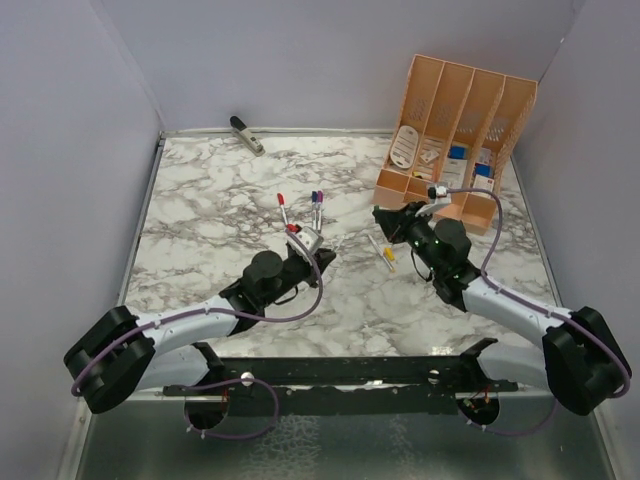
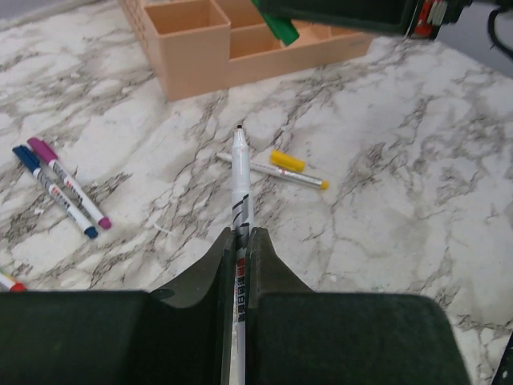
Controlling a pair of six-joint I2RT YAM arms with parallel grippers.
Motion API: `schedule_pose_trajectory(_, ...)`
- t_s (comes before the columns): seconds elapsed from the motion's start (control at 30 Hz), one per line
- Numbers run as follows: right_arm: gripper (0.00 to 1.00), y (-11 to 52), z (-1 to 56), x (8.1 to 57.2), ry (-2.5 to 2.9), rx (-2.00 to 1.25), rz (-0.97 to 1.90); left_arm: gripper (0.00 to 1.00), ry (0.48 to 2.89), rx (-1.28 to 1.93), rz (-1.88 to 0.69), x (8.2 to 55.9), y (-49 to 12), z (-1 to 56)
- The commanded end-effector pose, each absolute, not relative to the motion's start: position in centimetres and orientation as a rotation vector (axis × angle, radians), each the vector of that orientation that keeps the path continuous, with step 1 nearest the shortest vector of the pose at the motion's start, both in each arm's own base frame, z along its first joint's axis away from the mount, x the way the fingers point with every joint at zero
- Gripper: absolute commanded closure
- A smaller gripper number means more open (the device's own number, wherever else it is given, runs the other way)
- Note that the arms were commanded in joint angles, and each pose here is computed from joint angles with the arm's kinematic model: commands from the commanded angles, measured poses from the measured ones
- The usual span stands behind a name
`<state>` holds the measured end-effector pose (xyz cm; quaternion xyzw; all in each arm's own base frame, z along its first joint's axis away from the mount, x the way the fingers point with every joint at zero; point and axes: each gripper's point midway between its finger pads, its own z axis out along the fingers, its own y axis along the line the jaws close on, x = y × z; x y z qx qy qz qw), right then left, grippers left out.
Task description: Insert the pens into the pen caps
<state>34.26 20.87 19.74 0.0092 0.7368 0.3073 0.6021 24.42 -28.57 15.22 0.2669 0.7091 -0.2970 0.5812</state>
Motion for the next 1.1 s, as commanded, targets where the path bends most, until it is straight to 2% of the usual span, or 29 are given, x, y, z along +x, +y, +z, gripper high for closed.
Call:
schedule_pose_trajectory(0.0, 0.99, 23.5, 26.6, 30.4, 1.389, -0.174, 0.983, 1.00, 1.457, 0.620, -0.879, 23.0, -30.6, 20.9)
schedule_pose_trajectory(0.43, 0.99, 22.9, 33.0, 25.2, 1.058, -0.214, 1.187, 1.00, 1.330, 0.527, -1.131, 20.8, -31.7, 23.6)
schedule_pose_trajectory(1.07, 0.99, 23.2, 35.2, 22.8, 0.836, -0.213, 1.414, 1.00, 1.107, 0.474, -1.309, 19.3, -32.2, 28.5)
